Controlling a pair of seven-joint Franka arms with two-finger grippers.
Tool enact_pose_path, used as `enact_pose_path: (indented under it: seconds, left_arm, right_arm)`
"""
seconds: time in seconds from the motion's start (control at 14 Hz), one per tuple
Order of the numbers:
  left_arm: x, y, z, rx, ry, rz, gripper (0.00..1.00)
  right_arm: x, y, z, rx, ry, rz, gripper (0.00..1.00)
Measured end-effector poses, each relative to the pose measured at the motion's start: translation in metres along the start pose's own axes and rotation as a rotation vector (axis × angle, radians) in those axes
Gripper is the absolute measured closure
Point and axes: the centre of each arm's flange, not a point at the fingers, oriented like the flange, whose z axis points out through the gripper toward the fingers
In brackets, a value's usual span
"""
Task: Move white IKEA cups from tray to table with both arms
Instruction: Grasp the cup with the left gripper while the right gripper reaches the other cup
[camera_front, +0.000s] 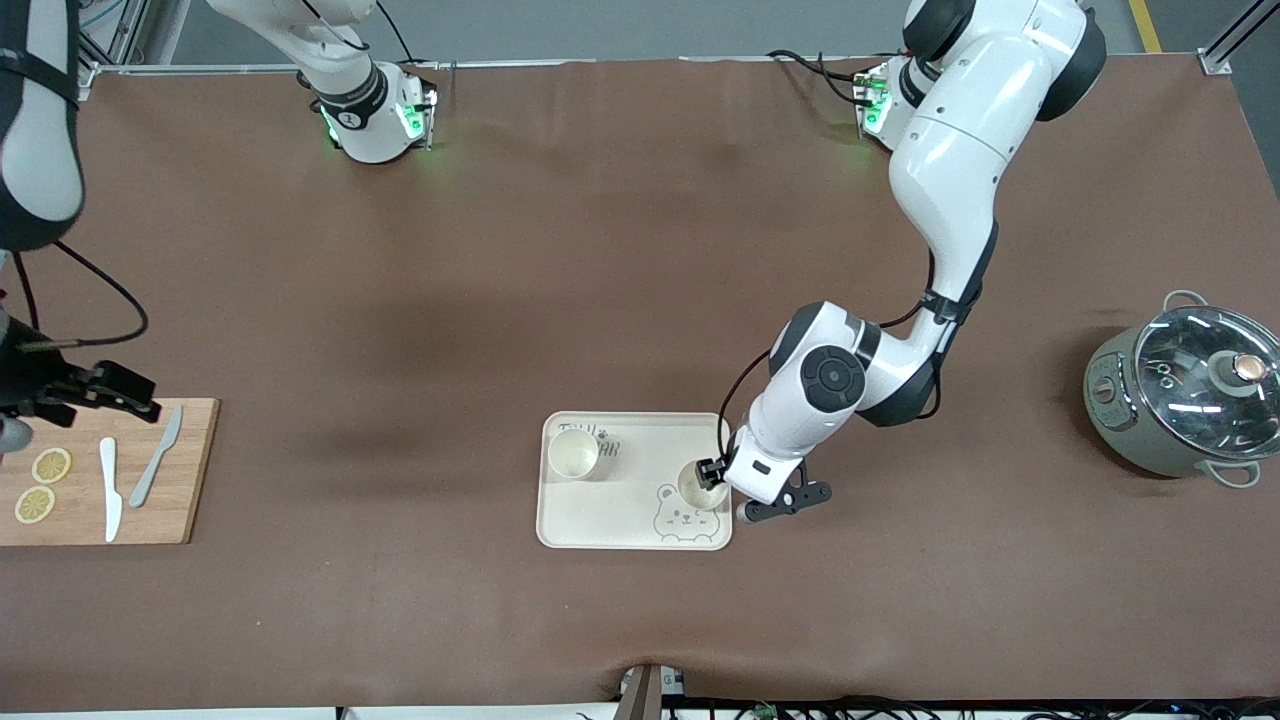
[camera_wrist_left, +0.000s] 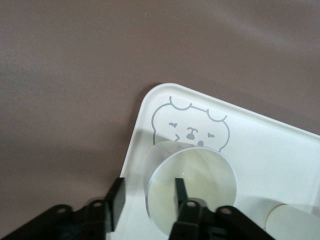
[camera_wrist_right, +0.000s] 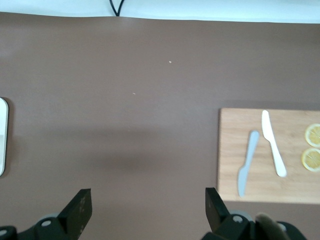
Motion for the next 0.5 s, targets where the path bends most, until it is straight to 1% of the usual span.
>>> enact_pose_path:
  seconds: [0.07,0.14,0.21,0.36,0.43,0.5]
  left_arm:
    - [-0.002,0.000,0.003,0.002,-0.003,0.001,0.55]
    - [-0.003,0.001,0.005,0.003,-0.006,0.003,0.61]
    - [-0.004,0.001,0.006,0.004,-0.007,0.004,0.74]
    - [-0.004,0.001,0.006,0.004,-0.007,0.003,0.93]
    - [-0.003,0.001,0.005,0.001,-0.004,0.003,0.97]
    - [-0.001,0.003,0.002,-0.004,0.003,0.003,0.97]
  right_arm:
    - [0.005,-0.007,0.017,0.002,-0.007,-0.011,0.00]
    - [0.010,-0.014,0.038,0.005,-0.019,-0.022,0.00]
    - [0.014,-0.020,0.061,0.008,-0.035,-0.031,0.00]
    - [0.021,-0.029,0.099,0.012,-0.052,-0.045,0.00]
    - [0.023,-0.035,0.117,0.013,-0.057,-0.053,0.00]
    - [0.025,-0.040,0.134,0.015,-0.065,-0.060,0.00]
